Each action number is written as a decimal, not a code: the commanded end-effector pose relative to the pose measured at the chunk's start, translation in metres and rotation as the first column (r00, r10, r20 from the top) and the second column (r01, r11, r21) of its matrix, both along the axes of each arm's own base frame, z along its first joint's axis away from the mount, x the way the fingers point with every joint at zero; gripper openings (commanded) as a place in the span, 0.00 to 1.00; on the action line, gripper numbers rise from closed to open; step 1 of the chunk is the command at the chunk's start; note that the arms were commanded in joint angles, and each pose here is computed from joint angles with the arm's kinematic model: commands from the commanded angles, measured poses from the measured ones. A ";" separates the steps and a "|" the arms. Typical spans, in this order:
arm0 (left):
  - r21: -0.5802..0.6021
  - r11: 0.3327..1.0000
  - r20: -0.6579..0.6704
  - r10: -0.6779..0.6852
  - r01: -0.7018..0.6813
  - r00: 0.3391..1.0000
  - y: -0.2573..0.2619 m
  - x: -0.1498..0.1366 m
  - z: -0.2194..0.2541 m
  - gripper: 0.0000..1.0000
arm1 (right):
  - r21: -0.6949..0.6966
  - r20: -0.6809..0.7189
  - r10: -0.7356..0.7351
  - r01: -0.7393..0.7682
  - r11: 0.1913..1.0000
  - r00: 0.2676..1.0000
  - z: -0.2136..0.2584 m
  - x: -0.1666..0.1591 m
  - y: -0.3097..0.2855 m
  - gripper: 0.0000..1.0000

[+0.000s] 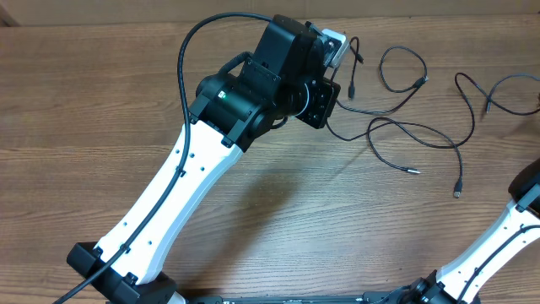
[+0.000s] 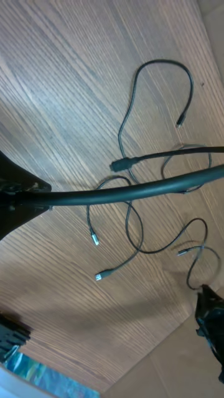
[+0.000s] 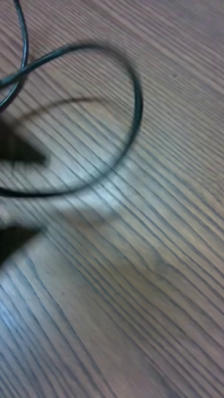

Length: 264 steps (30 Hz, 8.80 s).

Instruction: Untangle cables

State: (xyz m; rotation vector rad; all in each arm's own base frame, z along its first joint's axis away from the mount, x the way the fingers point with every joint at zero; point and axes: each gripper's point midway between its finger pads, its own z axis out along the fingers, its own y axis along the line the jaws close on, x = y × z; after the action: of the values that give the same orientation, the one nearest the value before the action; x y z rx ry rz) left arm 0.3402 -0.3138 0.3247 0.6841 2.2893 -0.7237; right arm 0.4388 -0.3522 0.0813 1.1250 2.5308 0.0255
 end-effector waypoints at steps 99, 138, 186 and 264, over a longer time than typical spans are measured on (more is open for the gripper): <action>-0.185 0.981 -0.033 0.046 -0.051 0.998 0.040 0.068 0.026 0.04 | -0.154 0.432 0.901 -0.982 0.109 0.032 0.033 -0.095 0.504 1.00; -0.354 0.935 -0.123 -0.014 -0.031 0.992 0.021 0.058 0.050 0.04 | -0.251 0.315 0.939 -0.943 0.219 0.135 0.035 -0.065 0.489 0.04; -0.210 0.821 0.039 -0.535 0.530 0.844 -0.227 -0.058 -0.098 0.04 | -0.246 0.289 -0.400 0.471 0.847 0.870 0.226 -0.231 0.098 0.04; 0.136 0.981 -0.003 -0.138 0.137 0.990 -0.036 0.041 -0.010 1.00 | -0.036 0.107 -0.244 0.249 0.968 0.964 0.091 -0.133 0.118 1.00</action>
State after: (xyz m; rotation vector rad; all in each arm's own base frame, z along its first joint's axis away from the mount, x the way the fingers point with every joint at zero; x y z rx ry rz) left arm 0.3857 -0.3605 0.2932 0.9008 2.3880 -0.7086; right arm 0.2937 -0.2327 0.1813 1.3914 2.2825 0.0177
